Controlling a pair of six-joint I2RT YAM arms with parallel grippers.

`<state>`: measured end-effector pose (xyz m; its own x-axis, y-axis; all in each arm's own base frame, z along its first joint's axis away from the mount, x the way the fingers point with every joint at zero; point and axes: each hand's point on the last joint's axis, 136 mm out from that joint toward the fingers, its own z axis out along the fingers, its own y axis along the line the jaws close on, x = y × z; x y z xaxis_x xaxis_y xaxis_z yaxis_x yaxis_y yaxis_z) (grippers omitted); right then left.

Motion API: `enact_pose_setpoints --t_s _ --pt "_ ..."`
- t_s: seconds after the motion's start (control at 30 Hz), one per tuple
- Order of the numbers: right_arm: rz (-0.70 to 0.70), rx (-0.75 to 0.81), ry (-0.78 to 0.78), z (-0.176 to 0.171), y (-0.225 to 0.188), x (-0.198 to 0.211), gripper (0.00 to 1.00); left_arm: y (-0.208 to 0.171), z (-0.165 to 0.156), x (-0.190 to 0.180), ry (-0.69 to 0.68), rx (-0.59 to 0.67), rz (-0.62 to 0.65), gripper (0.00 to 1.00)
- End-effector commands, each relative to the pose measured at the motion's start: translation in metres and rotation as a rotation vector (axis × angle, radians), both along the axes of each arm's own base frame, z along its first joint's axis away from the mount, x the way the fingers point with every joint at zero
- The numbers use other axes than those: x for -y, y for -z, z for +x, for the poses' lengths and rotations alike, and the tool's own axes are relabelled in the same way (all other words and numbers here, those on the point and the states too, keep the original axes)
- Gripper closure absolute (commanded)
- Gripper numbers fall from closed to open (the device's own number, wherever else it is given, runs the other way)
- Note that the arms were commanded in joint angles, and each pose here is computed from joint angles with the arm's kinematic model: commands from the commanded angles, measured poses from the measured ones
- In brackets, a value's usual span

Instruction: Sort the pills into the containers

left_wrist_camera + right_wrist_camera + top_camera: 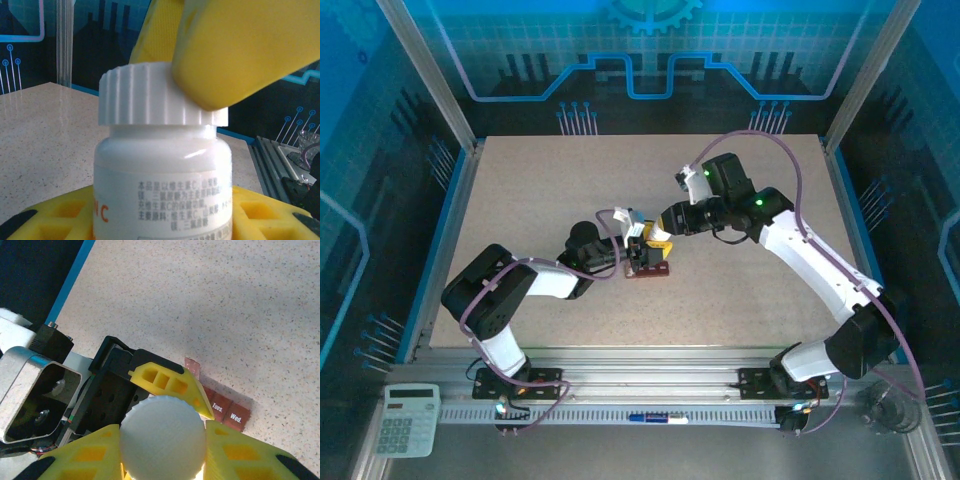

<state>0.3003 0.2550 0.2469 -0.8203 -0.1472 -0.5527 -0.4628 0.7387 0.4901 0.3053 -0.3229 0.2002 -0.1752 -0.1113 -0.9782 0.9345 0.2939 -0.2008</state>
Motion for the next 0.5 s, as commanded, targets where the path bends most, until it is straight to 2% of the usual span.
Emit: enact_pose_setpoints --t_s 0.0,0.07,0.13,0.23,0.47 --pt "-0.016 -0.094 0.027 -0.01 0.014 -0.004 0.65 -0.055 -0.01 0.001 0.017 0.22 -0.107 1.0" --pt "0.002 -0.059 0.012 -0.008 -0.001 -0.002 0.53 -0.055 -0.01 0.0 0.017 0.219 -0.106 1.0" --pt "0.028 0.003 -0.023 -0.005 -0.02 0.0 0.37 -0.055 -0.01 0.001 0.017 0.219 -0.105 1.0" --pt "0.088 0.099 -0.116 -0.007 -0.046 0.001 0.22 -0.055 -0.011 0.001 0.019 0.219 -0.107 1.0" --pt "0.108 0.237 -0.299 -0.009 -0.057 0.006 0.18 -0.057 -0.012 0.001 0.029 0.217 -0.11 1.0"
